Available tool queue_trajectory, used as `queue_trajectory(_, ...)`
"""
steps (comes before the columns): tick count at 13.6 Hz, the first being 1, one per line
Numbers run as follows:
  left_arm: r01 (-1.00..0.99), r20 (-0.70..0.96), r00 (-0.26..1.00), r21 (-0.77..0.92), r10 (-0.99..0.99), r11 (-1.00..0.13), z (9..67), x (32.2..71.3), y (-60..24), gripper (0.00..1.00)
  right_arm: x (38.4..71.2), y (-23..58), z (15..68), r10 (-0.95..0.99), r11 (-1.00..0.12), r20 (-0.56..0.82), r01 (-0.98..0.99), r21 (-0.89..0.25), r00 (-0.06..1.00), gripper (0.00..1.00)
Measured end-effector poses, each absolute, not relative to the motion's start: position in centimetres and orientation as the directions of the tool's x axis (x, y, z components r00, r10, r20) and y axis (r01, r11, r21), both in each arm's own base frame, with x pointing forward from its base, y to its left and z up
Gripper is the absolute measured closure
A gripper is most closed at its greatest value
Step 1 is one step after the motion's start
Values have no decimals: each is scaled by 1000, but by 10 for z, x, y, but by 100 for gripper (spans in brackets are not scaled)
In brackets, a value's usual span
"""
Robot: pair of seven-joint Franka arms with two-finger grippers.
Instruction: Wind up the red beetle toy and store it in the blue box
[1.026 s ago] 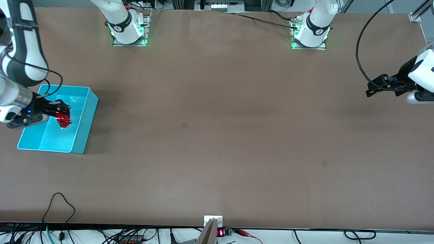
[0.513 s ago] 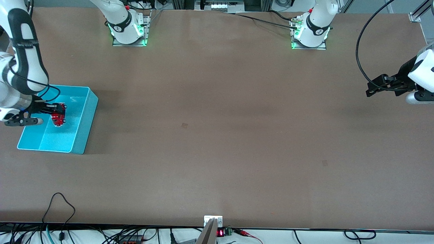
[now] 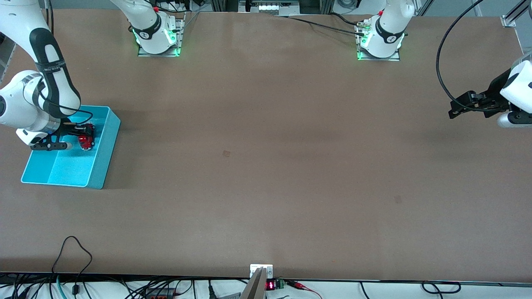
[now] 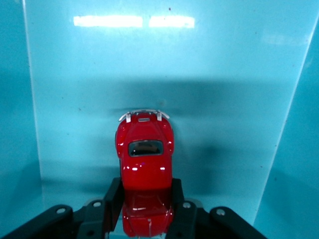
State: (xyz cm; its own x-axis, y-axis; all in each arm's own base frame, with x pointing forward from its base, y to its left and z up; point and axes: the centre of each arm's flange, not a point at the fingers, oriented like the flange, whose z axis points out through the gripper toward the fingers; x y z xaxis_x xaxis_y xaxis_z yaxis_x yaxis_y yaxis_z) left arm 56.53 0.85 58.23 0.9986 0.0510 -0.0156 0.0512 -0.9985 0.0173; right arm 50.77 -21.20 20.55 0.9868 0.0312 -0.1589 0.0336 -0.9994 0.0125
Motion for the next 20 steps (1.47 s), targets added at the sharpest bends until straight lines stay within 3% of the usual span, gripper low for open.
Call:
queue_trajectory(3,53,-16,999,17,52,-998,582,565,9,0,502,-216,205,21,-1000,-163,23,12,986,57)
queue_trajectory(6,53,-16,999,17,52,-998,582,565,9,0,498,-221,204,10,-1000,-167,12,13,986,31)
queue_trajectory(9,53,-16,998,17,53,-998,582,565,9,0,515,-220,229,22,-999,-108,26,28,994,1)
queue_trajectory(15,54,-1,999,18,54,-998,584,567,10,0,565,-202,376,76,-997,4,76,-3,997,0)
queue_trajectory(20,57,11,998,50,57,-997,585,568,7,0,587,-130,487,108,-994,45,109,-26,993,0)
